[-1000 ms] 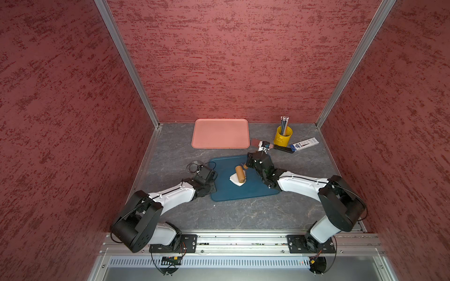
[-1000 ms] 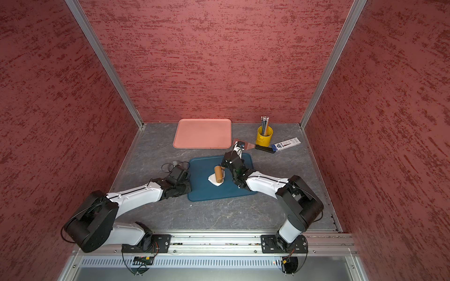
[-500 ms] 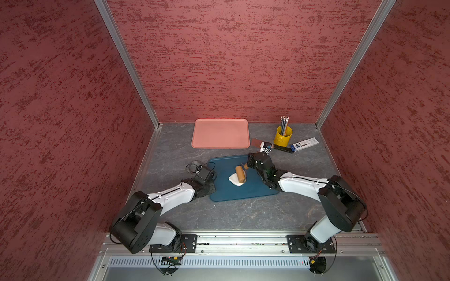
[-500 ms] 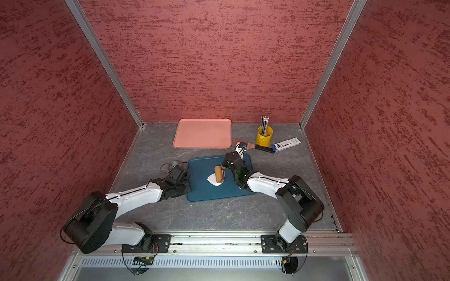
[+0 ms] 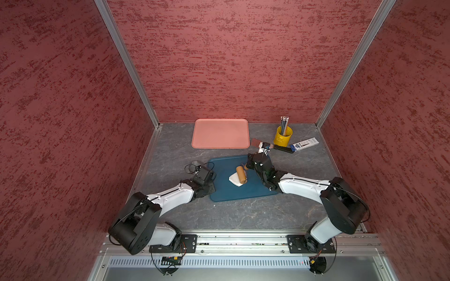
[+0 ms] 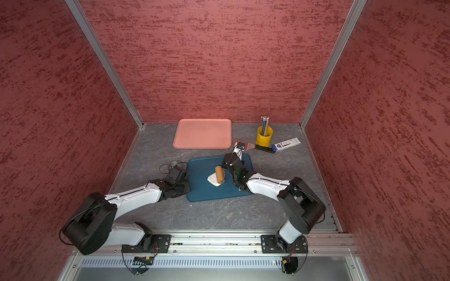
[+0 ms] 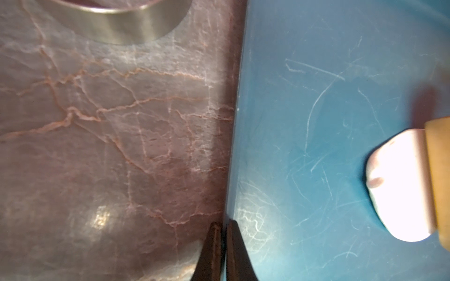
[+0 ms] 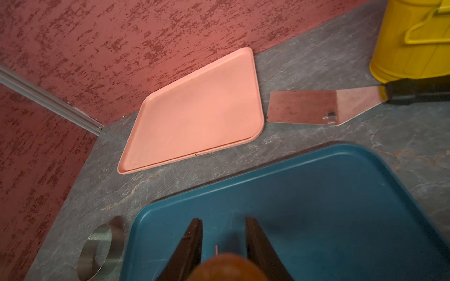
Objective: Roll out the dumpling wrappers from the dough
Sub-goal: Flatten out the dough on the work surface.
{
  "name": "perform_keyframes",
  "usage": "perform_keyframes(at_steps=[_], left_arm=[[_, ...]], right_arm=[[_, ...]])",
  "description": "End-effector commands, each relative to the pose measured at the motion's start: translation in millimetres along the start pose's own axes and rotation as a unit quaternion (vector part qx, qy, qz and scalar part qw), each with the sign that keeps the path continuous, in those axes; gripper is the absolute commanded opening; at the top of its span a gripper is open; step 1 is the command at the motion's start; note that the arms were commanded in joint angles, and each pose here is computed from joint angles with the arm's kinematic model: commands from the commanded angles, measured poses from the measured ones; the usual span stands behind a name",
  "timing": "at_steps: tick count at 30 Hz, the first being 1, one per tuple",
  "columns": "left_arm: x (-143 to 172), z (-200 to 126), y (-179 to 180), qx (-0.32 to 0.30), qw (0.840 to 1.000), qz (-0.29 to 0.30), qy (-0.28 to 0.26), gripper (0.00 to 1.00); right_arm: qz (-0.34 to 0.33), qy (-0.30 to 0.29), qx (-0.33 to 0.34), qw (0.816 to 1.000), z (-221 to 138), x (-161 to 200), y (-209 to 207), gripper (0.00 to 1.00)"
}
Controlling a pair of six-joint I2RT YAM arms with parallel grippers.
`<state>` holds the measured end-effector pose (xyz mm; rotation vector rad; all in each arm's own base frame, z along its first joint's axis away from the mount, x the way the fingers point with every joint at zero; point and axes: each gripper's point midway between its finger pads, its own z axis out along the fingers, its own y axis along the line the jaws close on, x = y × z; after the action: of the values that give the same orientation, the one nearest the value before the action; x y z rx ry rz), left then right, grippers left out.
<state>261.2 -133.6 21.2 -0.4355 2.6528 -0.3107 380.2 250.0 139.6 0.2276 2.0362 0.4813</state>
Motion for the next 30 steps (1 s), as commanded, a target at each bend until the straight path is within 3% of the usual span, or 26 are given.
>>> perform_keyframes(at_steps=[1,3,5,7,9,13,16,21,24,26,30], left_arm=[[-16,0,52,-0.105,0.992,-0.055,-0.045,0.0],[-16,0,53,-0.104,0.992,-0.059,-0.049,0.0],[-15,-1,57,-0.103,0.991,-0.068,-0.051,0.0],[-15,-1,59,-0.096,0.991,-0.076,-0.051,0.0],[-15,2,57,-0.084,0.993,-0.074,-0.048,0.0],[-17,8,43,-0.053,0.996,-0.066,-0.044,0.0],[-19,6,38,-0.046,0.996,-0.061,-0.053,0.0],[-17,0,47,-0.065,0.995,-0.052,-0.054,0.0],[-18,0,50,-0.073,0.995,-0.051,-0.054,0.0],[-18,2,47,-0.064,0.995,-0.052,-0.052,0.0],[-21,4,37,-0.048,0.996,-0.05,-0.053,0.0]], right_arm=[[-0.209,0.18,0.075,0.958,-15,117,-68,0.0],[-0.196,0.18,0.065,0.962,-17,118,-65,0.0],[-0.201,0.163,0.099,0.961,-18,101,-84,0.0],[-0.225,0.144,0.13,0.955,-21,81,-102,0.0],[-0.248,0.129,0.12,0.953,-21,72,-96,0.0],[-0.208,0.146,0.007,0.967,-17,104,-36,0.0],[-0.163,0.186,-0.024,0.969,-10,136,-13,0.0],[-0.172,0.157,0.096,0.968,-8,95,-81,0.0],[-0.225,0.112,0.13,0.959,-15,64,-98,0.0],[-0.229,0.118,0.096,0.961,-13,70,-83,0.0],[-0.167,0.164,-0.008,0.972,-9,123,-25,0.0]])
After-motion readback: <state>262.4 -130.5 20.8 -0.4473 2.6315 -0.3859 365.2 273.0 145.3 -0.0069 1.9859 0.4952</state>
